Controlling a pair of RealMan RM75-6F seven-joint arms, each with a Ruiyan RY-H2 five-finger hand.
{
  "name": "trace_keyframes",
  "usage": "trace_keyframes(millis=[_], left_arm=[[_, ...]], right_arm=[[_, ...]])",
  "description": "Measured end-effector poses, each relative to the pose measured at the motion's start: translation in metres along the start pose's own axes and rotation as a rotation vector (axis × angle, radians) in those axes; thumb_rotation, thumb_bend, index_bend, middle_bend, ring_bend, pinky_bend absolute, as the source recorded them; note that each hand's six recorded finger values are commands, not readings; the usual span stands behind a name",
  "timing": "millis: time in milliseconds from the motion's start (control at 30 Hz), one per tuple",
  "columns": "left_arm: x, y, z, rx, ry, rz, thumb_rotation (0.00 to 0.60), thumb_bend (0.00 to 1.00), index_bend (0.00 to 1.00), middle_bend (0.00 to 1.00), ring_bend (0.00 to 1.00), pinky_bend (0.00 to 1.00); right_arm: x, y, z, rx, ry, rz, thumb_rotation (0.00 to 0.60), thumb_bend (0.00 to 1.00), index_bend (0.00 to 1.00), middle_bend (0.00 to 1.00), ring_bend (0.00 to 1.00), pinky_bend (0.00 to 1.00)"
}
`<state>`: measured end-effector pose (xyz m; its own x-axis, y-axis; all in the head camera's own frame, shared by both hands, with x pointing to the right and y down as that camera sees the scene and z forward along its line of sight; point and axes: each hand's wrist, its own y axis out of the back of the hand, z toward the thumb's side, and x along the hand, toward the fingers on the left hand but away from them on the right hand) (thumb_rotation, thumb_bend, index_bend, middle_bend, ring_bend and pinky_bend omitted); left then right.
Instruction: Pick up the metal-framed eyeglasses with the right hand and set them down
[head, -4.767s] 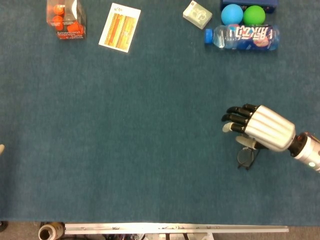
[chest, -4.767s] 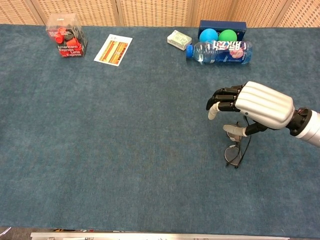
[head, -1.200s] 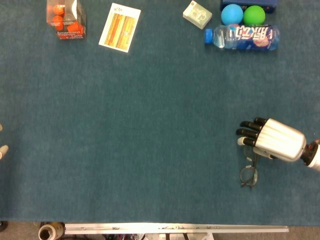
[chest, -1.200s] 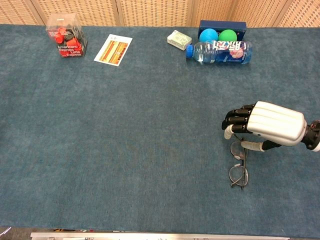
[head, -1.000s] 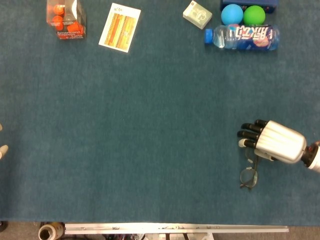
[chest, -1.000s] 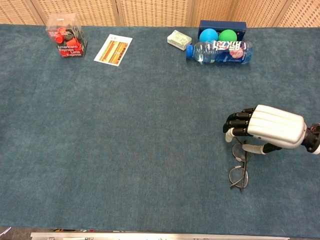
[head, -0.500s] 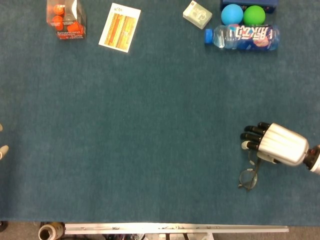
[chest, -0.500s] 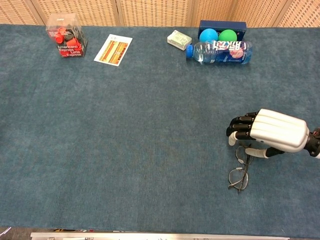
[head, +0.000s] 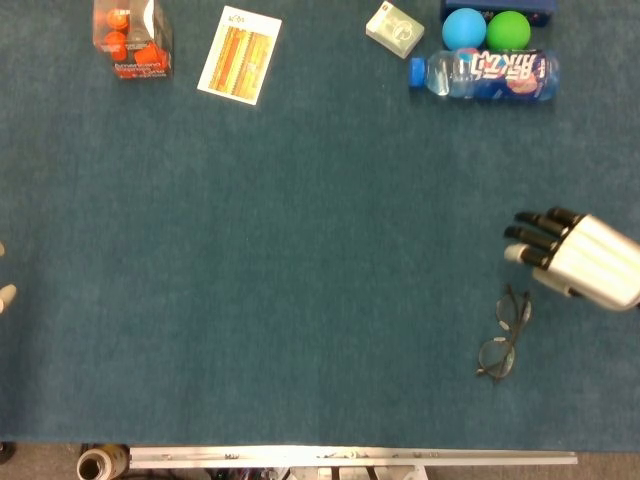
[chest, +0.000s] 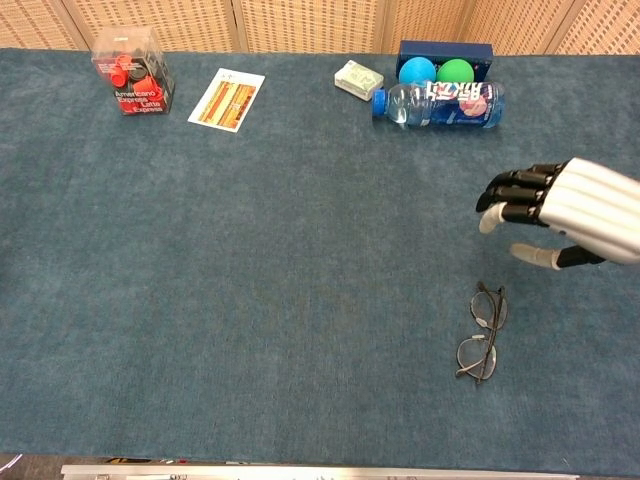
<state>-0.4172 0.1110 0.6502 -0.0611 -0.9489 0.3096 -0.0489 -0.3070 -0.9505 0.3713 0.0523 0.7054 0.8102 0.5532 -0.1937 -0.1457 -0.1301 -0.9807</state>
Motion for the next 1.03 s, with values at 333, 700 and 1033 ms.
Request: trace_keyframes(millis=[333, 700, 1033], left_arm=[[0.016, 0.019, 0.013, -0.029, -0.081, 0.095, 0.6, 0.04, 0.5, 0.48, 0.49, 0.63], [0.025, 0.023, 0.017, -0.022, -0.116, 0.088, 0.6, 0.04, 0.5, 0.48, 0.49, 0.63], [0.027, 0.022, 0.016, -0.027, -0.109, 0.069, 0.6, 0.04, 0.5, 0.48, 0.49, 0.63]], right_arm=[[0.013, 0.056, -0.038, 0.039, -0.348, -0.134, 0.6, 0.29, 0.41, 0.38, 0.26, 0.47], [0.078, 0.067, -0.054, 0.077, -0.745, -0.003, 0.6, 0.29, 0.41, 0.38, 0.26, 0.47], [0.108, 0.065, -0.053, 0.033, -0.871, -0.022, 0.6, 0.29, 0.41, 0.38, 0.26, 0.47]])
